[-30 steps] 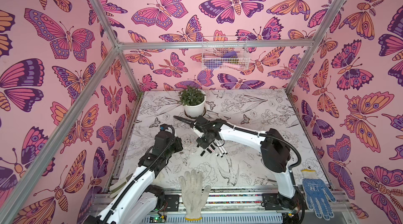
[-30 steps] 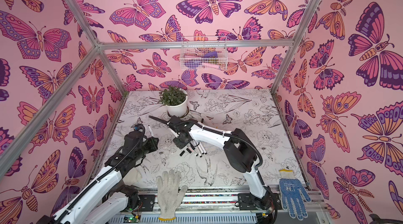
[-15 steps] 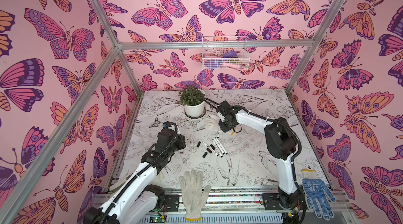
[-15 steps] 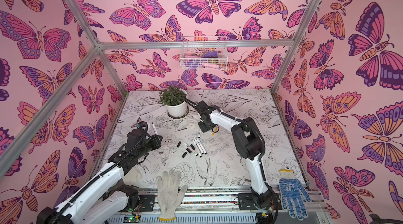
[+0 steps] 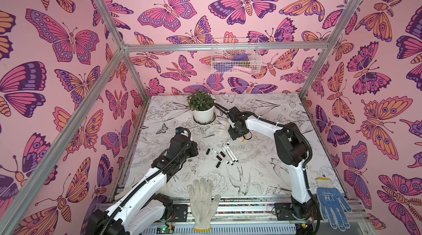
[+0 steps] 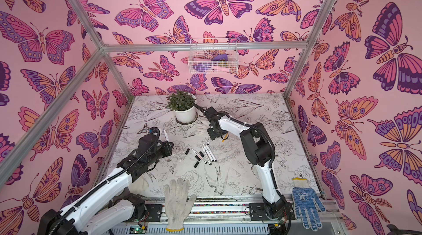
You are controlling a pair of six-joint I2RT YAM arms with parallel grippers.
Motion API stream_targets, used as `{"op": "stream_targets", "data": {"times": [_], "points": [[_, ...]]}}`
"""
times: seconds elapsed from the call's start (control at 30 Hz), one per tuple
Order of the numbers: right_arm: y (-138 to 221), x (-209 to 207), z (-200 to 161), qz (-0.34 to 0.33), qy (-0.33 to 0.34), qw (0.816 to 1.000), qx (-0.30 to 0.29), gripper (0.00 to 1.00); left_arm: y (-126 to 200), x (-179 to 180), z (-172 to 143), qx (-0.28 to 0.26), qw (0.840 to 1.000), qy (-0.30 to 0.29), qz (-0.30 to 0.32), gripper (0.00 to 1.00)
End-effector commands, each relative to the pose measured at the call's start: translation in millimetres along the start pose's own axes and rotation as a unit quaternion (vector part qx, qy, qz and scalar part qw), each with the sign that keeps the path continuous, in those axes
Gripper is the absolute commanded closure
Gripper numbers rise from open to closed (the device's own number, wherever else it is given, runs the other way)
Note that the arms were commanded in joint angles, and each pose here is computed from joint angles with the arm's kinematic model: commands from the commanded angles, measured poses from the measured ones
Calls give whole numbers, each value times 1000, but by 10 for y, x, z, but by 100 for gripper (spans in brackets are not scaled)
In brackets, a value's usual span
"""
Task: Insert pens into pen caps
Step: Place the pen cap at the center of the table, then pick up the pen cap from the center of the table.
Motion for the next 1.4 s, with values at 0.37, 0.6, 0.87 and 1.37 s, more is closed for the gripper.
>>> {"op": "stream_targets", "data": {"times": [0.37, 0.6, 0.87, 1.37], "points": [[418, -99, -180, 96, -339, 936, 15, 43, -33, -148, 79, -14, 1000, -11, -20, 100], [252, 48, -211, 184, -522, 833, 6, 49, 18, -151, 85, -23, 999, -9, -25, 100], [233, -12, -126, 190, -577, 794, -23, 54, 25, -139, 50, -20, 999, -7, -27, 100], [131, -182, -188, 146, -600, 786, -12, 58, 28, -148, 66, -26, 999, -17, -24, 100]]}}
Point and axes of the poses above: each gripper's point midway between its finger pads, its own y axis back along the fingers, its own x axis along the line the jaws close on, z = x × y, the point moved 7 cm from there along y, back along the fingers, and after that the axes turned 11 degrees about y, right-handed, at the moved point
